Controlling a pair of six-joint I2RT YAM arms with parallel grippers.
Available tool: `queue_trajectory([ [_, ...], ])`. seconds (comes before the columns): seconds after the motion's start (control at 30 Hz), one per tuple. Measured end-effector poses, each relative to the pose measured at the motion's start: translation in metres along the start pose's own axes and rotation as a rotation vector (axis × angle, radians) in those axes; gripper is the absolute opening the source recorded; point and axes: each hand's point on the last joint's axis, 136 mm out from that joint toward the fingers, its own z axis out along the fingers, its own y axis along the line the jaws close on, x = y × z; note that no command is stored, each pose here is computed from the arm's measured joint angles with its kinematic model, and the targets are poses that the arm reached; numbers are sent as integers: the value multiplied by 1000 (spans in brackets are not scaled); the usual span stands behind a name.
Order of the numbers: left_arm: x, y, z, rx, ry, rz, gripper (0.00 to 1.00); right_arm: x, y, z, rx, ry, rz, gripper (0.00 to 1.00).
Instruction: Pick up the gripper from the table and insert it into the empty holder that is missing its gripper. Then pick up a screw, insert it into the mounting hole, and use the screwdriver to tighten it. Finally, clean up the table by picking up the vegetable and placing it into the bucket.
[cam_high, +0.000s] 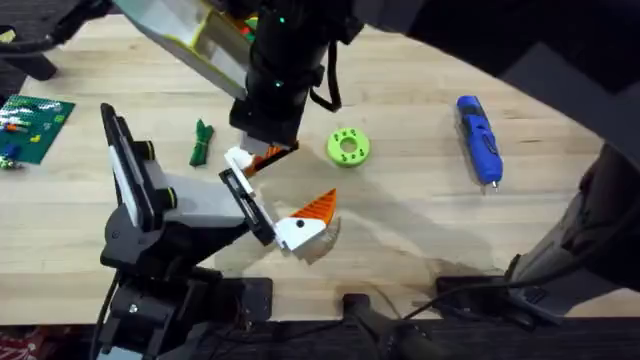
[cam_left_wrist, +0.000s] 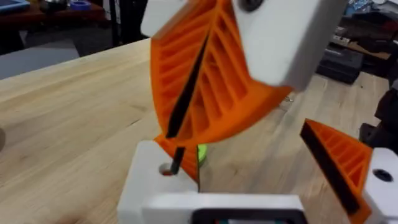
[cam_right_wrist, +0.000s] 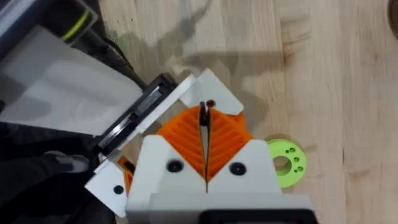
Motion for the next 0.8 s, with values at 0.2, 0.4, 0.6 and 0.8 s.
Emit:
queue_trajectory([
  [0.2,0,0,0,0,0,0,991,1,5,-23,13,-34,-7,7],
  [0.4,0,0,0,0,0,0,991,3,8,-38,20,-56,-11,7],
  [0.6,0,0,0,0,0,0,991,10,11,-38,11,-29,-5,8],
  [0.8,0,0,0,0,0,0,991,11,11,-38,9,-25,-4,7],
])
